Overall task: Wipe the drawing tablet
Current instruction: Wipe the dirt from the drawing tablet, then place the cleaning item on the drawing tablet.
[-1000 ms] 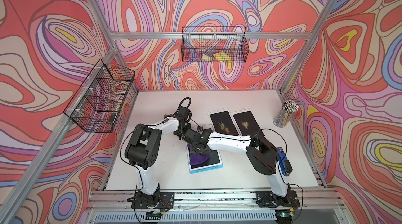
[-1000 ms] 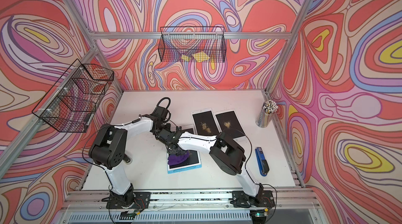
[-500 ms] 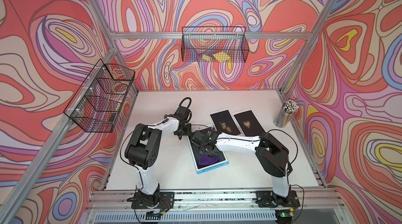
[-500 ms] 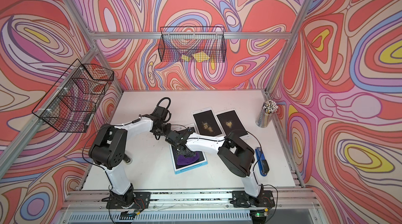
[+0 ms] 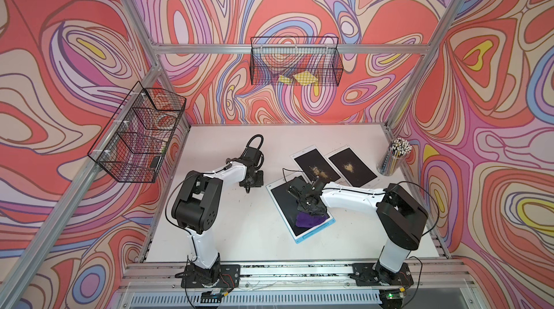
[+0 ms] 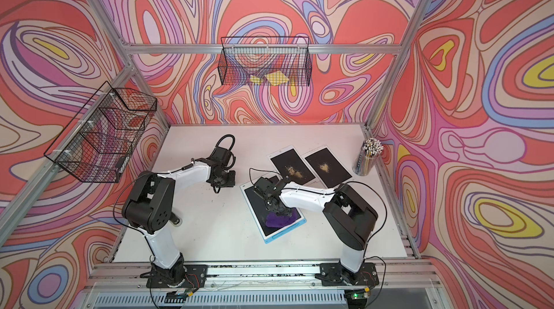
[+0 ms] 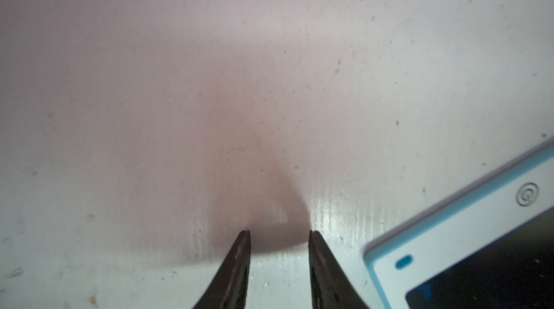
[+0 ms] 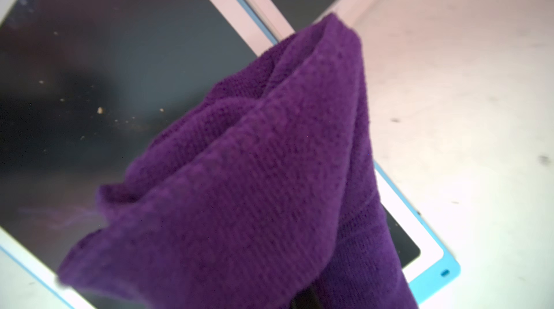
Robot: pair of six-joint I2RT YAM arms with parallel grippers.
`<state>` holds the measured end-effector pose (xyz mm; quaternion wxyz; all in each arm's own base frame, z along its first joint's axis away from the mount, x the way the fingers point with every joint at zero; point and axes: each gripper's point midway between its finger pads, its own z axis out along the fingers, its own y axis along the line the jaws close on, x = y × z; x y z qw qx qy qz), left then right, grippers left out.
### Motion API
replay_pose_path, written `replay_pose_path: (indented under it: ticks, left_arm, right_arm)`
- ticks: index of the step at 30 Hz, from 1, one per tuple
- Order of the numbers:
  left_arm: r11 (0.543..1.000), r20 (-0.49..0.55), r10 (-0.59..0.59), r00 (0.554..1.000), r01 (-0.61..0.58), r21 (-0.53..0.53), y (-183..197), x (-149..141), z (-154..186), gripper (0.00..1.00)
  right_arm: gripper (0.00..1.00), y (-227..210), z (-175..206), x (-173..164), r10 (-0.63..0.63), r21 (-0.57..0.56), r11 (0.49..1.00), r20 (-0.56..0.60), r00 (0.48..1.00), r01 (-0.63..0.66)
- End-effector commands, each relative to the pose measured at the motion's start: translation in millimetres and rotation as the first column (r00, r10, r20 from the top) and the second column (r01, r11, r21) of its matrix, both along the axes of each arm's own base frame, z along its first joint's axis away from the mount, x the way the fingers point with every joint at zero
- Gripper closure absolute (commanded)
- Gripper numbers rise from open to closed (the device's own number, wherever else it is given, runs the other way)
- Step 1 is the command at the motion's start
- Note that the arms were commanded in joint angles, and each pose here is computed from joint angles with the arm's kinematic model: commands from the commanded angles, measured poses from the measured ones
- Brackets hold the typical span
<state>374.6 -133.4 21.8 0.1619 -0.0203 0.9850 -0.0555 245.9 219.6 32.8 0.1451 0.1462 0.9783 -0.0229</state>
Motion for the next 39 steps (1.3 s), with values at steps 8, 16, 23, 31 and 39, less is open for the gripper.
replay_pose_path:
  ticks: [8, 16, 23, 31, 39]
  left_arm:
    - [0.987, 0.050, -0.079, 0.996, 0.085, -0.138, -29.8, -5.4, 14.8, 0.51]
    - [0.932, 0.086, -0.346, 0.934, 0.353, -0.088, -100.1, -13.3, 25.7, 0.41]
    - [0.962, 0.054, -0.246, 0.968, 0.251, -0.105, -80.4, -50.4, 47.3, 0.46]
    - [0.877, 0.024, -0.193, 0.981, 0.184, -0.444, -127.9, -161.9, 65.0, 0.45]
    - [0.859, -0.025, -0.203, 0.979, 0.166, -0.484, -162.4, -180.6, 30.8, 0.45]
  right_arm:
    - [1.00, -69.8, -3.1, -27.8, -0.047, -0.145, 0.989, -0.065, 0.997, 0.038]
    - [1.00, -45.3, -30.6, -31.3, 0.065, -0.067, 0.995, -0.133, 0.989, -0.074]
    - [1.00, -14.2, -34.1, -39.5, 0.112, -0.037, 0.992, -0.145, 0.983, -0.118]
    - [1.00, 4.9, -6.4, -20.4, 0.227, 0.002, 0.974, -0.065, 0.972, -0.228]
    - [0.83, 21.7, -1.6, -13.3, 0.336, 0.008, 0.942, -0.083, 0.938, -0.336]
